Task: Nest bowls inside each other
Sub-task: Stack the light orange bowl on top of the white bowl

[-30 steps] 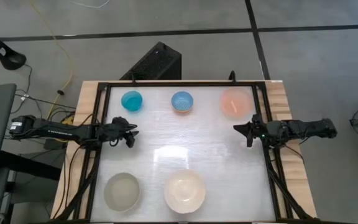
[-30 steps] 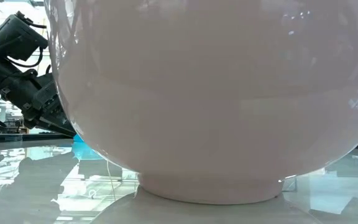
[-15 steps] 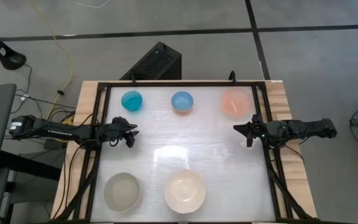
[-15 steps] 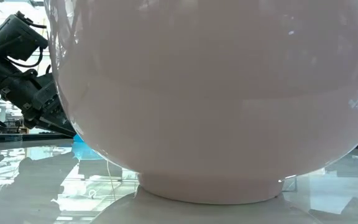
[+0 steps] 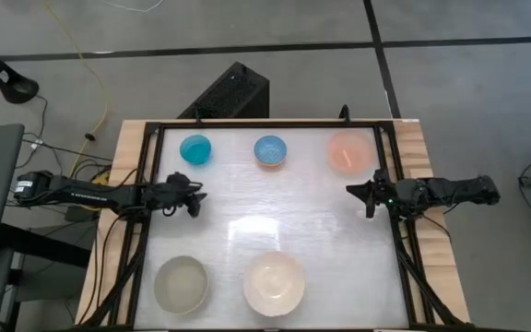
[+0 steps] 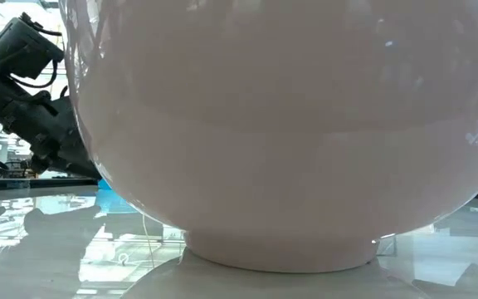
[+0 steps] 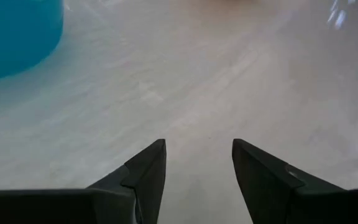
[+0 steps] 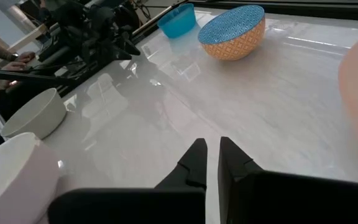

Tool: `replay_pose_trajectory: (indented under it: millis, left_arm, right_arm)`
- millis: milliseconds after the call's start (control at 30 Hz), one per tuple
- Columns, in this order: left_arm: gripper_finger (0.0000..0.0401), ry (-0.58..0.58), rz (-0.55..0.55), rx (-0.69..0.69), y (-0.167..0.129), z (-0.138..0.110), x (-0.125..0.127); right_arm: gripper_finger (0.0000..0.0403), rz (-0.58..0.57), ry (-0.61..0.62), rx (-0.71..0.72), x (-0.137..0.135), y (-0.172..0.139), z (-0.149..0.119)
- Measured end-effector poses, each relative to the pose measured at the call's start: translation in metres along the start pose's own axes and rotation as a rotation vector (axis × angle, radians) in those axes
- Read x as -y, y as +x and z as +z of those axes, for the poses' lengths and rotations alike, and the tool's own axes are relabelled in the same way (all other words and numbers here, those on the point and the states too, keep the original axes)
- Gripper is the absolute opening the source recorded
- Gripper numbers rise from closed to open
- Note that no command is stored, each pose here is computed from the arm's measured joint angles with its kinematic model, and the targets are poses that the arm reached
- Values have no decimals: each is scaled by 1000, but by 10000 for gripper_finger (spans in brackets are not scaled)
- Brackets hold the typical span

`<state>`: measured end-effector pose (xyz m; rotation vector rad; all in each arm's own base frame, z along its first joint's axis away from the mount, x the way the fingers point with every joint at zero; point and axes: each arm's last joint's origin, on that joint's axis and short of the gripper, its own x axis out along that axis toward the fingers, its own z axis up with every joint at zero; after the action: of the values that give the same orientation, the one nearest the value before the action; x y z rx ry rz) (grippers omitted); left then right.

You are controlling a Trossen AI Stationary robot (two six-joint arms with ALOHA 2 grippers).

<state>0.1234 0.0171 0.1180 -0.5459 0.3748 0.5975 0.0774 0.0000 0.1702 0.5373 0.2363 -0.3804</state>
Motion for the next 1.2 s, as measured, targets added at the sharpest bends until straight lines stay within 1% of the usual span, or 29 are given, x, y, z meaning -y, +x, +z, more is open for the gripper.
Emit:
replay_pose_trajectory:
  millis: [100,167,233,300,400,500,600,767,967,1067,1133,1200]
  left_arm:
    - [174,-173,-16,44,0,4,2]
    - [174,-238,-6,84,0,6,3]
    - [174,-260,15,104,0,7,2]
    - [174,-286,16,120,0,8,2]
    - [174,-380,3,129,-1,9,3]
    - [174,-447,12,142,-1,9,2]
    - [174,-459,22,156,-1,9,2]
    - [174,-562,23,169,-1,9,2]
    - [174,-558,-1,192,-1,12,4]
    - [174,-480,-79,251,-3,21,10]
    - [174,-432,-146,317,-6,29,16]
    - [174,-409,-194,390,-9,37,20]
  right_arm:
    - [13,-8,7,19,0,0,1]
    - [13,0,53,35,-1,0,3]
    - [13,5,131,67,-2,0,5]
    - [13,-16,197,114,-2,0,8]
    - [13,-51,262,169,-1,0,11]
    - [13,-67,276,190,0,0,12]
    - [13,-99,295,215,2,0,13]
    - [13,-132,309,234,4,0,14]
    - [13,-158,318,256,6,1,16]
    - [13,-149,329,272,5,1,17]
    - [13,-139,333,290,4,0,19]
    - [13,-123,340,309,3,0,21]
